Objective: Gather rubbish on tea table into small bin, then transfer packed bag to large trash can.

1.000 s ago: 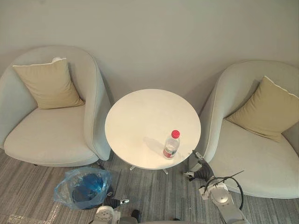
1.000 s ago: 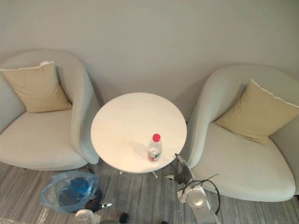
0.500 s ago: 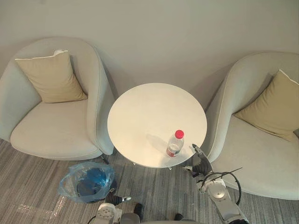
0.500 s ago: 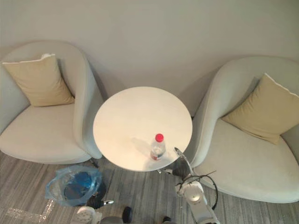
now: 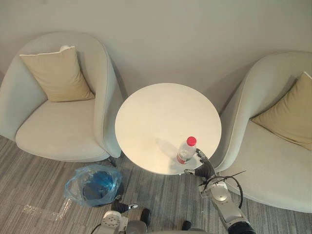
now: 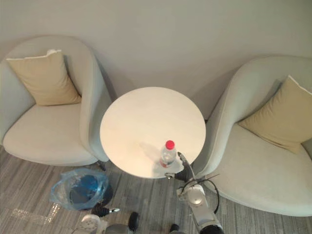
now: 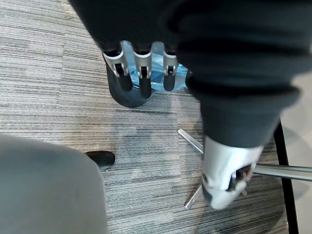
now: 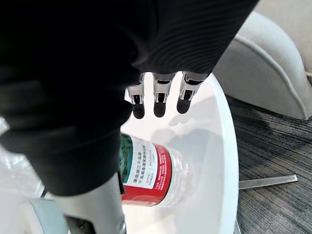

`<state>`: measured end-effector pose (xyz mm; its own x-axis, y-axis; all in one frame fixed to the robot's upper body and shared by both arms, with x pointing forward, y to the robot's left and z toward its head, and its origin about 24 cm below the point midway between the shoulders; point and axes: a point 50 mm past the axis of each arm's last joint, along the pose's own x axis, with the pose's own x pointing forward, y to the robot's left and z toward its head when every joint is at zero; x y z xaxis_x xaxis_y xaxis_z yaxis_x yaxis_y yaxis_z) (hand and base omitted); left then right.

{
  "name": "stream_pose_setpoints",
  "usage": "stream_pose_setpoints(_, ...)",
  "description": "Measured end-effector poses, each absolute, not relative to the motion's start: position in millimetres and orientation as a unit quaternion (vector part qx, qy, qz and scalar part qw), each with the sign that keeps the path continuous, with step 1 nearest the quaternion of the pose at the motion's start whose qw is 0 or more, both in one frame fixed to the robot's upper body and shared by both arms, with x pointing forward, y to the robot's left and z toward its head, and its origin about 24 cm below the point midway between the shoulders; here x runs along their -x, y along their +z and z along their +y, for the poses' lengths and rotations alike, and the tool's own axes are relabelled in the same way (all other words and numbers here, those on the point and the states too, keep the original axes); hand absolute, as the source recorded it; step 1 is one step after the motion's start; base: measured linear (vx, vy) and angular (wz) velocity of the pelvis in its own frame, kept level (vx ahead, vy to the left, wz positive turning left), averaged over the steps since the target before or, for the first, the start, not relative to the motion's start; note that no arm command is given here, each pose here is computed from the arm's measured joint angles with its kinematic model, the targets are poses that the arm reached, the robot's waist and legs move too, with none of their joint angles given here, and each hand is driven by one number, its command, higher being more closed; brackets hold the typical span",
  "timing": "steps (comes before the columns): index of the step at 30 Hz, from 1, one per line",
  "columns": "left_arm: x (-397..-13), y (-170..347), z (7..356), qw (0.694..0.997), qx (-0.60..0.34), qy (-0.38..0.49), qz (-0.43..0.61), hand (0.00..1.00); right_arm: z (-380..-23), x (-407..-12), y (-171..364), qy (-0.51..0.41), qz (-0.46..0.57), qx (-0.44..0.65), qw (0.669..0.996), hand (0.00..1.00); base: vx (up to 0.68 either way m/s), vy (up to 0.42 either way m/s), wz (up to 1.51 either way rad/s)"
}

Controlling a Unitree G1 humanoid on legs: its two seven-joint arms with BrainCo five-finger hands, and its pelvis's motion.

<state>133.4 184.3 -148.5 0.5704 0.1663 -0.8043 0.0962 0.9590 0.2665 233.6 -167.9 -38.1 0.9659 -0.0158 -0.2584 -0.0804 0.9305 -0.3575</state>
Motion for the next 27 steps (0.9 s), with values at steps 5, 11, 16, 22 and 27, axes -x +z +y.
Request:
stream_pose_setpoints(5,-136,-147,183,0.878,-0.141,0.020,0.458,0.00,-161,-246,-32,0.005,0.118,0.162,0.980,0.00,-0.01,0.000,0.11)
stream_pose_setpoints(11,-144,-144,181,0.884,-0.137,0.019,0.447,0.00,-155,-266,-16,0.000,0.086,0.159,0.984,1.00,-0.01,-0.002,0.18)
stream_pose_setpoints(16,-145,-144,180,0.885,-0.135,0.020,0.446,0.00,-153,-271,-12,-0.002,0.080,0.150,0.986,1.00,0.00,0.006,0.14)
stream_pose_setpoints(22,-145,-144,180,0.885,-0.135,0.020,0.446,0.00,-153,-271,-12,-0.003,0.081,0.141,0.987,1.00,0.00,0.003,0.03)
stream_pose_setpoints(27,-145,-144,180,0.884,-0.134,0.020,0.446,0.00,-152,-266,-2,0.004,0.056,0.133,0.989,1.00,-0.02,0.004,-0.01)
